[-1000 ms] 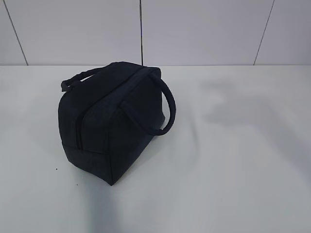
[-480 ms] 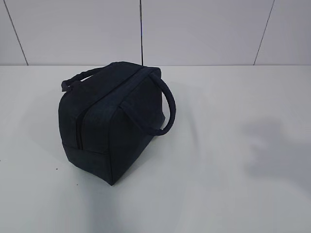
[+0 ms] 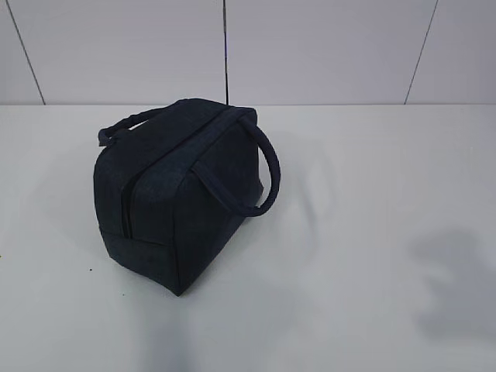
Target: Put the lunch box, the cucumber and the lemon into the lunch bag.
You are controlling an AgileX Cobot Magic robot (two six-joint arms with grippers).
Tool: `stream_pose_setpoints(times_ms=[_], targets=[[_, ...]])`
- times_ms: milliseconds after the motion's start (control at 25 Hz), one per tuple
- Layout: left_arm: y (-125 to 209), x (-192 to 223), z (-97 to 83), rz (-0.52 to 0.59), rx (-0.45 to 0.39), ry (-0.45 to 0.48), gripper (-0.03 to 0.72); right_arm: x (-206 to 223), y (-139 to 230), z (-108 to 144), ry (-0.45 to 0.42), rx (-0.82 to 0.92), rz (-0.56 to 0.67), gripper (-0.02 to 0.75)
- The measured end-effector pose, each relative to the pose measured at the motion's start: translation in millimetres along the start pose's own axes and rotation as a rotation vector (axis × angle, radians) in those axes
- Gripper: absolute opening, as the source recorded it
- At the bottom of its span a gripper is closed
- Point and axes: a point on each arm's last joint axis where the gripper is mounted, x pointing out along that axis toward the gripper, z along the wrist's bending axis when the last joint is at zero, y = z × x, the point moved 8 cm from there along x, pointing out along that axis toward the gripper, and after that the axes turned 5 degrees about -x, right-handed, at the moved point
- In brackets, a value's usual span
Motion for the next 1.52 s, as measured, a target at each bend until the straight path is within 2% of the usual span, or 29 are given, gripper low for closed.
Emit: stream_pose_setpoints(times_ms=[160, 360, 680, 960, 1080, 1320, 1520], targets=[[28, -3, 1.3, -0.029, 0.006, 0.006, 0.286, 10, 20, 2, -0.004, 0.002, 0.029, 0.313], [47, -11, 0.9, -0.092, 0.021, 0.016, 0.286, 26, 40, 6, -0.017, 0.009, 0.042, 0.313], [50, -9, 0.7, -0.084, 0.01, 0.021, 0.252, 51, 65, 8, -0.022, -0.02, 0.046, 0.313], [51, -8, 4.1, -0.081, 0.014, 0.003, 0.248, 52, 63, 8, -0.022, -0.026, 0.026, 0.313], [60, 4, 8.1, -0.034, 0.005, -0.004, 0.248, 52, 63, 8, -0.021, -0.026, 0.025, 0.313], [101, 44, 4.3, 0.14, -0.071, 0.074, 0.246, 53, 64, 5, -0.004, -0.035, 0.03, 0.313], [110, 52, 3.8, 0.177, -0.081, 0.088, 0.246, 53, 64, 3, 0.006, -0.042, 0.032, 0.313]])
